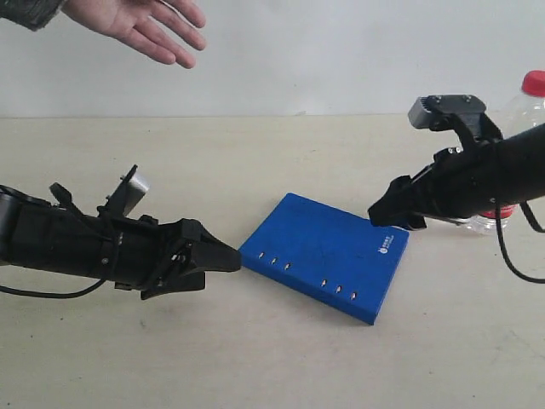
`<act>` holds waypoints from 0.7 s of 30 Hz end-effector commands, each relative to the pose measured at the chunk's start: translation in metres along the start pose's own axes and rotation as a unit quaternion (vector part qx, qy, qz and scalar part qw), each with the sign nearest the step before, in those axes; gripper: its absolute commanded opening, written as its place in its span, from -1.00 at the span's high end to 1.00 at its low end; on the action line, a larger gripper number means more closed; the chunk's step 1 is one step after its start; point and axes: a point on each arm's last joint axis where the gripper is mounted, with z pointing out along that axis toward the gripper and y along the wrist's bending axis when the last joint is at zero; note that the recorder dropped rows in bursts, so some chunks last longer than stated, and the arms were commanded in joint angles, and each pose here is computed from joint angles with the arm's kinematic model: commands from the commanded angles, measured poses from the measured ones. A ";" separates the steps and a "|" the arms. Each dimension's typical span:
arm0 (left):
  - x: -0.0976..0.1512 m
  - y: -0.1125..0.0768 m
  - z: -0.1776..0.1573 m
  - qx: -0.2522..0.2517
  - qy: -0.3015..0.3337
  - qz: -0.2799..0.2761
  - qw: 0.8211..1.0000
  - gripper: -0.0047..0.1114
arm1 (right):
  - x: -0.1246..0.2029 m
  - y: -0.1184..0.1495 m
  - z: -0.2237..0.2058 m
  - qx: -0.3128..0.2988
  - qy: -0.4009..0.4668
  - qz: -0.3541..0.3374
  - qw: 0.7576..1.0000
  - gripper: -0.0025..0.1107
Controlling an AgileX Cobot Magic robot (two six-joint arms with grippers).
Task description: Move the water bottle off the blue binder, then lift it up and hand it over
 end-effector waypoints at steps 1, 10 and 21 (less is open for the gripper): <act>-0.001 -0.002 -0.002 0.001 -0.002 0.001 1.000 -0.32 | -0.022 -0.001 0.017 0.015 -0.013 -0.059 0.998 -0.16; 0.000 -0.005 -0.002 0.021 0.001 0.002 1.000 -0.32 | -0.049 -0.017 0.072 0.009 -0.005 -0.061 0.998 -0.16; -0.017 -0.015 -0.002 0.043 -0.016 0.024 0.999 -0.32 | -0.024 -0.033 0.097 0.028 0.084 -0.057 0.994 -0.16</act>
